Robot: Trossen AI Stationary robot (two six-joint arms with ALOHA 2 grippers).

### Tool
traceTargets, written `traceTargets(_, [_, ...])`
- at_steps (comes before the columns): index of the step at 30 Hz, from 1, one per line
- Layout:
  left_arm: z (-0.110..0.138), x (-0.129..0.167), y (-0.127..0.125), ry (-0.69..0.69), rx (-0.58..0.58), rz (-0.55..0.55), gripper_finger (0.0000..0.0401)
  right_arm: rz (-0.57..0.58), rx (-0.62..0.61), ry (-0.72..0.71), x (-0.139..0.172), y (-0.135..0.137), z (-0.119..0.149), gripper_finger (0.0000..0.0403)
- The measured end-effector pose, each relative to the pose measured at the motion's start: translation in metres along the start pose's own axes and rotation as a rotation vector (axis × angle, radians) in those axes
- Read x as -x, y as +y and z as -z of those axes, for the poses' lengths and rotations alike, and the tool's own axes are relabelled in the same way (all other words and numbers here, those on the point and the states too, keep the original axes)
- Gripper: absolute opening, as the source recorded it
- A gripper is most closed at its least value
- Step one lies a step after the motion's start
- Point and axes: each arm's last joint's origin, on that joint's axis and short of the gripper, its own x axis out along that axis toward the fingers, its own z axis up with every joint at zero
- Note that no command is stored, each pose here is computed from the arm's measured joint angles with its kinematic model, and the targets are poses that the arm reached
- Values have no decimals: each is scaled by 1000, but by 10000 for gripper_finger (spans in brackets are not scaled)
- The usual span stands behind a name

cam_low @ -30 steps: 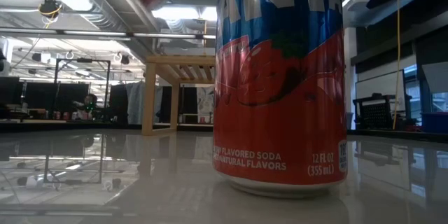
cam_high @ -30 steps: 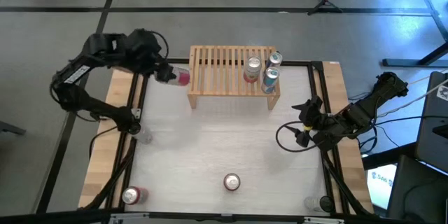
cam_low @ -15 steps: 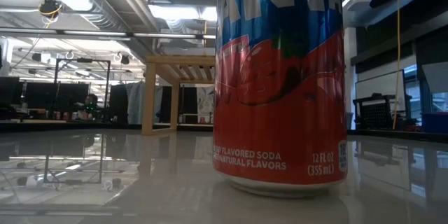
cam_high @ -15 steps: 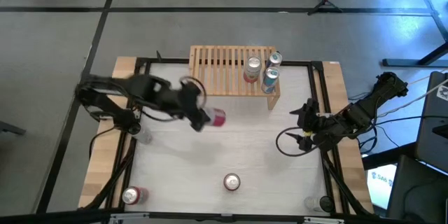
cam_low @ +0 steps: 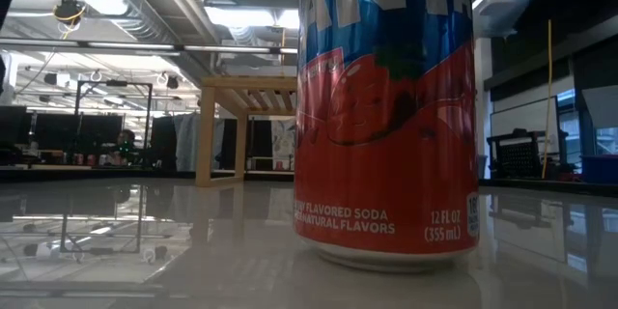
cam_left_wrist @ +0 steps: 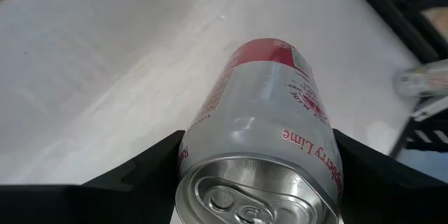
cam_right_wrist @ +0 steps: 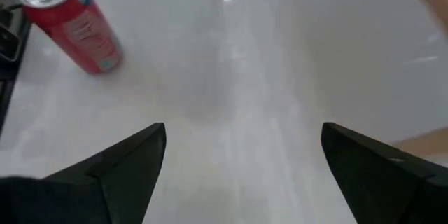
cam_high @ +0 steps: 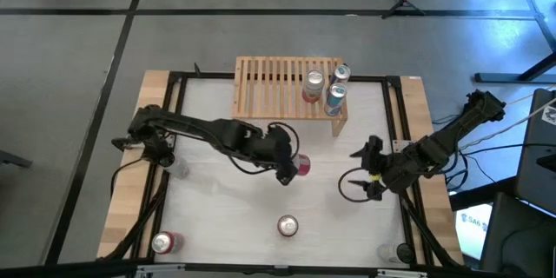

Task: Place canned beverage on shelf
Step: Put the pink soda can on the shelf aligned with the other pink soda can

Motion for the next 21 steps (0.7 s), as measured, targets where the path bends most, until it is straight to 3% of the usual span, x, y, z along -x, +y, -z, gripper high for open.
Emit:
traceTargets(4, [2, -23, -5, -15, -38, -44, 277, -34, -26, -26, -14, 4, 9, 369])
traceTargets(8, [9, -56, -6, 59, -79, -84, 277, -73, -45, 6, -24, 6, 18, 369])
traceTargets(14, [15, -92, -9, 123, -115, -64, 277, 56, -19, 5, -47, 8, 28, 364])
traceTargets(17, [17, -103, -8, 161, -110, -54, 277, 55, -19, -11, -62, 14, 31, 337])
traceTargets(21, [15, -108, -6, 174, -80, -52, 277, 27, 29, -80, -79, 26, 28, 269])
